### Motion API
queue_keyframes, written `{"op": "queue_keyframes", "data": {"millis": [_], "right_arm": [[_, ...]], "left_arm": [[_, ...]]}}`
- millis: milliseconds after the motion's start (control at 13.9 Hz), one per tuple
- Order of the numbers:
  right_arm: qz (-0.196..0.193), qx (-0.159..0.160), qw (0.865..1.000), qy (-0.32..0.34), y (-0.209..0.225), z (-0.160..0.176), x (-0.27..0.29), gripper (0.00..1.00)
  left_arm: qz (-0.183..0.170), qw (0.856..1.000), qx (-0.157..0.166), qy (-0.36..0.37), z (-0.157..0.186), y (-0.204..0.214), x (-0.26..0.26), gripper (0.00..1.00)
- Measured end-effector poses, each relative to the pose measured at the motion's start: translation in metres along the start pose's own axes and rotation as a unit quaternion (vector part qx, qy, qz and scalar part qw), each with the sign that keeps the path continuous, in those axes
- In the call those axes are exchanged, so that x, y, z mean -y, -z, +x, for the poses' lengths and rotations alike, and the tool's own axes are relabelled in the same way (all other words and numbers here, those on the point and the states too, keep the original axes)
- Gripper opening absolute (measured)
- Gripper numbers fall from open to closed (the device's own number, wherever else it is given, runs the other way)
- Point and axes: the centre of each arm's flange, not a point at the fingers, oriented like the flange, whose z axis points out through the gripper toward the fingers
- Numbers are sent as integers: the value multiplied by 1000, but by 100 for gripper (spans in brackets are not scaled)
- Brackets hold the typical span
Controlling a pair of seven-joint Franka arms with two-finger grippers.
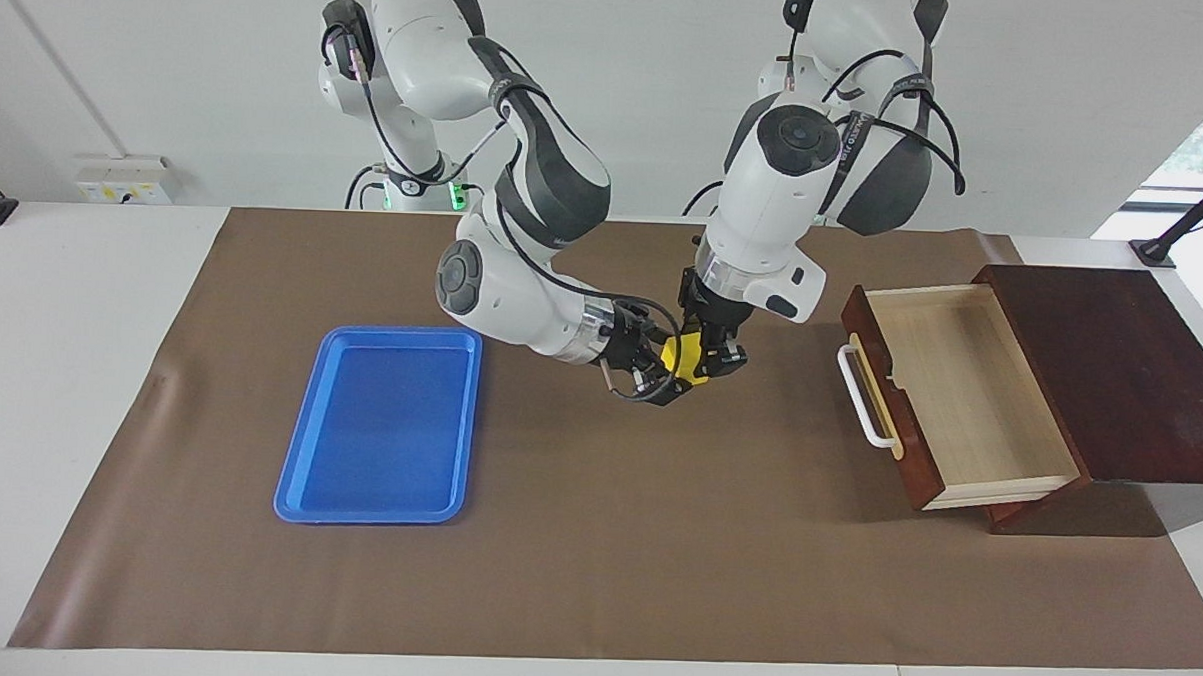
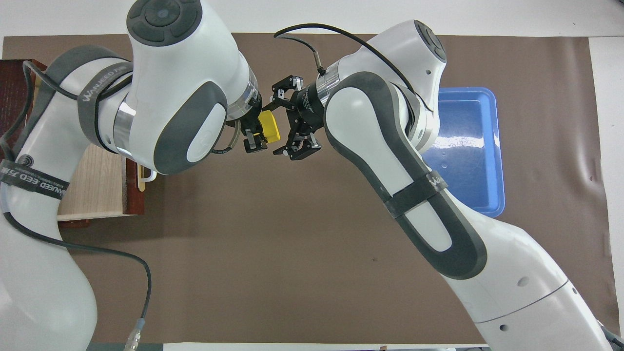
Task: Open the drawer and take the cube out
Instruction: 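Close the right gripper on the yellow cube beside the left gripper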
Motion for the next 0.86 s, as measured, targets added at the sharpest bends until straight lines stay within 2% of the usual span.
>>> {"op": "queue_keyframes", "data": {"millis": [72,144,216,865], "right_arm": [[0,0,1000,0,0,0,0,70],[6,-1,1000,0,1,0,1,60],[6,-1,1000,-4,1,1,1,56],[6,-1,1000,-4,1,1,1,56]], "left_arm": [[0,1000,0,0,0,0,0,55],[1,1000,0,-1,-1,-1,1,55],[0,1000,-1,-2,-1,-1,1,55],[1,1000,-1,-2,-1,-1,1,55]]}}
